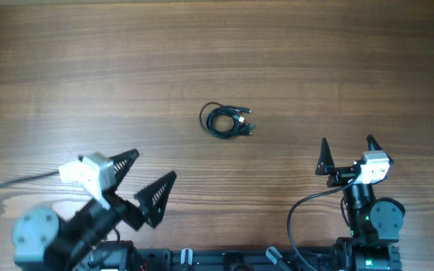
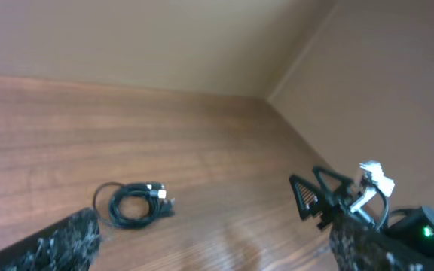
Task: Untangle cables
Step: 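Move the right gripper over the black cable bundle and descend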
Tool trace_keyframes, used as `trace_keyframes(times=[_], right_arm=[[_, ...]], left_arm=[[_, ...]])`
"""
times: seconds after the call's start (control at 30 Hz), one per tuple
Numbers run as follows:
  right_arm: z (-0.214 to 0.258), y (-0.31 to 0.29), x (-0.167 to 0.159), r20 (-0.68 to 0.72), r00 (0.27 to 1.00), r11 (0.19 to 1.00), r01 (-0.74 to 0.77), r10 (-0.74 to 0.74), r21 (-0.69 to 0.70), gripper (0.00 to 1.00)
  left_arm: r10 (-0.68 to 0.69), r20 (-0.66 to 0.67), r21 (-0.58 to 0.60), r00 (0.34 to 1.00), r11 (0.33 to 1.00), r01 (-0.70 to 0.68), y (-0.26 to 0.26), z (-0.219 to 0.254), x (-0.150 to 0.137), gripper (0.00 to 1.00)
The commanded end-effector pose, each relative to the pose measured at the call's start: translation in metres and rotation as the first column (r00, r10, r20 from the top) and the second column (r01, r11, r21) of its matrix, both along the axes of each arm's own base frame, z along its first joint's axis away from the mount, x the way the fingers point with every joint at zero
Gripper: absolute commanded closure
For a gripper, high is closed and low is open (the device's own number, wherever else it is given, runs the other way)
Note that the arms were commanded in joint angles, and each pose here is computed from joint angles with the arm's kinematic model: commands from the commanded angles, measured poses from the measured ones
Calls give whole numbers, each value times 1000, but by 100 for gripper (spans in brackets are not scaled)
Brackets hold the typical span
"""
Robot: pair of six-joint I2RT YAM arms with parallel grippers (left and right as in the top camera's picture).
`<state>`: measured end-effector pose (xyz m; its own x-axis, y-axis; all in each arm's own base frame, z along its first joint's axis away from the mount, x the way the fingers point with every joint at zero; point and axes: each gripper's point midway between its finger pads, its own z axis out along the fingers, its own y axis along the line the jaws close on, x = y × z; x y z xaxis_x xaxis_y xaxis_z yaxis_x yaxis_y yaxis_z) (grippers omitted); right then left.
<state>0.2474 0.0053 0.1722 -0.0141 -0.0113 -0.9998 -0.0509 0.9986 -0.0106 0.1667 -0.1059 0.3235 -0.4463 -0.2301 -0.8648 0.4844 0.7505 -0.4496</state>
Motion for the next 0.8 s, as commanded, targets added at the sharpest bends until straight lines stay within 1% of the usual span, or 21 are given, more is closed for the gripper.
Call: trace_keyframes(times=[0.0, 0.03, 0.1, 0.13, 0.17, 0.2, 0.23, 0.27, 0.33, 0.37, 0.4, 0.43, 0.47, 0.5, 0.53, 0.57, 0.6, 0.67, 0.7, 0.73, 0.77], right_arm=[[1, 2, 0, 5, 1000, 999, -13, 12, 42, 0], [3, 17, -2, 7, 995, 983, -96, 96, 154, 0], [4, 22, -3, -1, 992, 923, -119, 129, 366, 0], [4, 22, -3, -8, 991, 862, -109, 130, 496, 0], [4, 22, -3, -15, 991, 779, -95, 133, 620, 0], [4, 23, -3, -28, 990, 578, -59, 141, 814, 0], [4, 22, -3, -39, 988, 319, -10, 148, 948, 0], [4, 18, -2, -47, 989, 88, 35, 138, 996, 0], [4, 16, -2, -51, 988, -228, 83, 143, 970, 0], [4, 8, -1, -50, 993, -400, 89, 107, 912, 0], [6, 7, -1, -40, 994, -425, 80, 102, 902, 0], [22, 14, -2, 22, 990, -300, 20, 136, 954, 0], [36, 21, -5, 82, 982, -215, -44, 168, 976, 0], [57, 28, -10, 166, 965, -114, -145, 205, 983, 0], [85, 31, -19, 282, 934, -1, -289, 218, 957, 1], [115, 34, -32, 398, 890, 155, -435, 224, 887, 0], [145, 37, -46, 471, 852, 342, -524, 231, 780, 0], [170, 37, -53, 458, 860, 476, -508, 225, 718, 0], [180, 36, -55, 427, 879, 543, -469, 211, 697, 0], [193, 35, -57, 378, 903, 635, -415, 203, 651, 0], [204, 36, -59, 336, 920, 706, -374, 201, 601, 0]], left_arm=[[-23, -191, 30, 981, 999, 29, -1, -10, 21, 0], [-26, -248, 25, 968, 999, 33, -1, -20, 27, 0], [-33, -355, 13, 934, 999, 40, -2, -38, 33, 0], [-33, -382, 12, 924, 999, 40, -2, -43, 36, 0], [-33, -395, 11, 918, 999, 40, -2, -46, 39, 0], [-33, -415, 9, 909, 999, 40, -2, -50, 42, 0], [-33, -433, 8, 901, 999, 40, -1, -54, 45, 0], [-33, -451, 7, 892, 999, 41, -1, -58, 48, 0], [-33, -492, 4, 870, 999, 41, -1, -66, 50, 0], [-34, -527, 2, 849, 999, 41, -1, -73, 50, 0], [-34, -568, -1, 822, 999, 41, -1, -80, 48, 0], [-35, -618, -5, 785, 999, 41, -1, -89, 44, 0], [-36, -651, -7, 758, 999, 41, -2, -95, 41, 0], [-36, -687, -10, 726, 999, 40, -2, -101, 38, 0], [-37, -718, -13, 695, 999, 40, -2, -107, 36, 0], [-37, -731, -13, 682, 999, 39, -2, -110, 38, 0], [-33, -739, -11, 673, 999, 38, -1, -114, 43, 0], [4, -748, 24, 664, 1000, 20, 4, -122, 51, 0], [50, -765, 53, 643, 998, -15, 10, -129, 54, 0], [133, -794, 103, 593, 991, -85, 21, -140, 59, 0], [203, -815, 147, 542, 978, -145, 30, -149, 62, 0]])
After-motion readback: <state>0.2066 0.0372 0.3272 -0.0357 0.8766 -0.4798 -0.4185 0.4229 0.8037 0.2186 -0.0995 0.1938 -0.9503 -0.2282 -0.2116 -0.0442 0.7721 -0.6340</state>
